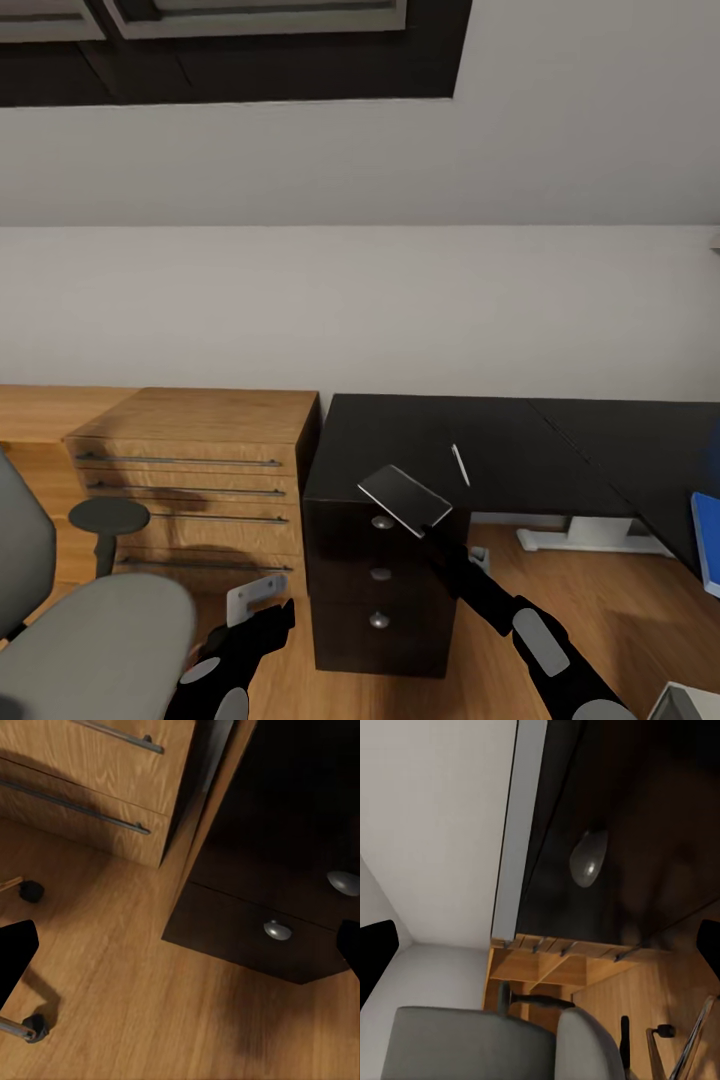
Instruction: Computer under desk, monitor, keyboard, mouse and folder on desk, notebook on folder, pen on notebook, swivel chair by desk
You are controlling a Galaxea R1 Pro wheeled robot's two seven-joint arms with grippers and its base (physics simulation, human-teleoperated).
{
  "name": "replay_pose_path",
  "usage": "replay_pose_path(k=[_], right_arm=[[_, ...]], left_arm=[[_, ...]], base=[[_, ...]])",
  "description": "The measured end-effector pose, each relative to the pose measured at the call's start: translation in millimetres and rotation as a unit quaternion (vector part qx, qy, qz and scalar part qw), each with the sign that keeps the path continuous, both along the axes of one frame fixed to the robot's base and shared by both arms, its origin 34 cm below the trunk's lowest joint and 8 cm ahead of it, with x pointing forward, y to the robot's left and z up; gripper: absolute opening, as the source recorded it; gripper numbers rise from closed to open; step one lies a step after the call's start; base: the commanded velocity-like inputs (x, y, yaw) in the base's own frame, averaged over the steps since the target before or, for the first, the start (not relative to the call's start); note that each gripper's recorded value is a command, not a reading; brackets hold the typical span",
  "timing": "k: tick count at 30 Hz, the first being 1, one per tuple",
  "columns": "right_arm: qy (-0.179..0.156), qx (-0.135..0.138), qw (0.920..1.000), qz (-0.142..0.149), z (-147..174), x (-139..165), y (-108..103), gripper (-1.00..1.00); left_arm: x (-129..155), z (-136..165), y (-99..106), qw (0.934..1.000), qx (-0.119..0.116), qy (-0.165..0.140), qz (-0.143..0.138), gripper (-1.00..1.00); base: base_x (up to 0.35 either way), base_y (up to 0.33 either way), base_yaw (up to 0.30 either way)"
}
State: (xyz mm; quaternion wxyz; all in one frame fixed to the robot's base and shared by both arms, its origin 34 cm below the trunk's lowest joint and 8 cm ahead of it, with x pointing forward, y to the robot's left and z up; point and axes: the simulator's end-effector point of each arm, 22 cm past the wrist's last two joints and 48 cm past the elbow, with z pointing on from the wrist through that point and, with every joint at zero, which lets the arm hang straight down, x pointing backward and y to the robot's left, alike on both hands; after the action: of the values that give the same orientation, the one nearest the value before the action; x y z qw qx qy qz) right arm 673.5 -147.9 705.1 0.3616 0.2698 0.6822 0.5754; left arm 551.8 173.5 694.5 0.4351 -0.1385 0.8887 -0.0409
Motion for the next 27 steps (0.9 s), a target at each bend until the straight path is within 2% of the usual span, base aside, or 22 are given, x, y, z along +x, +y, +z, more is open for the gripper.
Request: replay_pose_path(k=[7,19,27], right_arm=[[0.0,0.0,1.0,0.0,0,0,0,1.0],[-0.001,0.0,1.0,0.0,24,3,0,1.0],[-0.001,0.0,1.0,0.0,24,3,0,1.0]], left_arm=[[0,0,0,1.0,0.0,0.001,-0.001,1.0],[3,23,0,1.0,0.0,0.0,0.0,1.0],[3,23,0,1.0,-0.001,0.001,0.0,1.0]], base=[[0.013,0.0,0.0],[0.001,0.0,0.0],[0.0,0.0,0.0]])
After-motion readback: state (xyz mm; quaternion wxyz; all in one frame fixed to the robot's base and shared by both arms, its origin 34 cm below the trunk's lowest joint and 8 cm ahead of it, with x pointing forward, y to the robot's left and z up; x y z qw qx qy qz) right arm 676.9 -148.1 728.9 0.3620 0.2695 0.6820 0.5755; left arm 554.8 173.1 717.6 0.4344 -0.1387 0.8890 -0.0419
